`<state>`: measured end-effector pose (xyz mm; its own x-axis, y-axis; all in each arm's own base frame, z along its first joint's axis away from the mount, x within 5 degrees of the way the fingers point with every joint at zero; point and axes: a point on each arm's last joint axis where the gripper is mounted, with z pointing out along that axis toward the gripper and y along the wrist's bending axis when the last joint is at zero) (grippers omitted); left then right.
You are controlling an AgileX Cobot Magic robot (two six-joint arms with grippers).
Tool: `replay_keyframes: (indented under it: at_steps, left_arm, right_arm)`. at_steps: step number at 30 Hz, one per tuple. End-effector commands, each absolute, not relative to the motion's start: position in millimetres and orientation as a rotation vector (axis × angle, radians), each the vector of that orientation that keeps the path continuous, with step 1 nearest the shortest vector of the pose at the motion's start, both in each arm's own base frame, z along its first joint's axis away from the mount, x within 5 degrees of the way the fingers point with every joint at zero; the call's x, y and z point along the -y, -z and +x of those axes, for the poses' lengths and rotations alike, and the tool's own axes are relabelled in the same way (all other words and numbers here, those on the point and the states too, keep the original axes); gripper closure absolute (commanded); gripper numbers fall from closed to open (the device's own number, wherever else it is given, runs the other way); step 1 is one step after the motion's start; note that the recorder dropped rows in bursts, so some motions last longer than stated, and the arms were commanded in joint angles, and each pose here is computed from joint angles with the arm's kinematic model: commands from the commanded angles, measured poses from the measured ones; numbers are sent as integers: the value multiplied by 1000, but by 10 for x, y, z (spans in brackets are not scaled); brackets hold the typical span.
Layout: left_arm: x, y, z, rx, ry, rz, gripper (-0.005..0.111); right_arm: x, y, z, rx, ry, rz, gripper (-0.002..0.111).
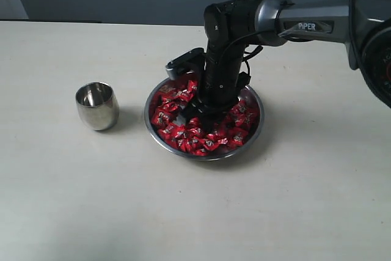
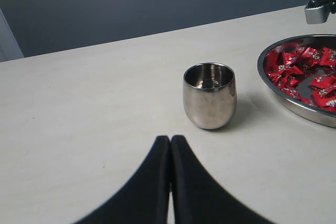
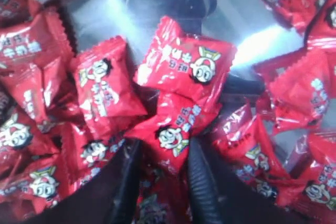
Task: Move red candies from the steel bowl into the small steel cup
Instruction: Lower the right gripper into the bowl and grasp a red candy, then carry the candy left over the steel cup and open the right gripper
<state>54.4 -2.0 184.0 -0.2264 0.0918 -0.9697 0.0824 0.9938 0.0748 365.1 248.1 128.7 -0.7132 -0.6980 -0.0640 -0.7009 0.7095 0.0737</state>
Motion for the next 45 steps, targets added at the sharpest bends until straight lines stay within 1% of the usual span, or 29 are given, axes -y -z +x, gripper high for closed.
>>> replay_keyframes:
  at_steps: [1, 3, 5, 20, 25, 30, 32, 36, 45]
  left_arm:
    - [23, -1854, 543, -1787, 0, 125, 106]
    - [23, -1854, 543, -1787, 0, 125, 106]
    - [23, -1854, 543, -1787, 0, 125, 106]
    - [23, -1854, 543, -1787, 0, 125, 106]
    - [23, -1854, 543, -1787, 0, 125, 106]
    - [23, -1854, 543, -1787, 0, 125, 106]
    - [23, -1854, 543, -1787, 0, 125, 106]
    - [23, -1854, 543, -1787, 0, 125, 106]
    - [23, -1854, 543, -1787, 0, 125, 106]
  right_arm:
    - [-2484, -1341, 3667, -2849, -147, -1169, 97]
    - [-2483, -1361, 3667, -2845, -146, -1169, 104]
    - [-2482, -1394, 3666, -2837, -148, -1167, 107]
    - [-2474, -1849, 3652, -2718, -180, -1123, 106]
    - [-2524, -1921, 3624, -2702, -281, -1099, 106]
    - [-2786, -2024, 3570, -2564, -525, -1074, 106]
    - [-2918, -2047, 3537, -2491, -579, -1082, 106]
    - [-3172, -2081, 3465, -2348, -577, -1088, 106]
    - [-3483, -2032, 3473, -2279, -596, -1126, 106]
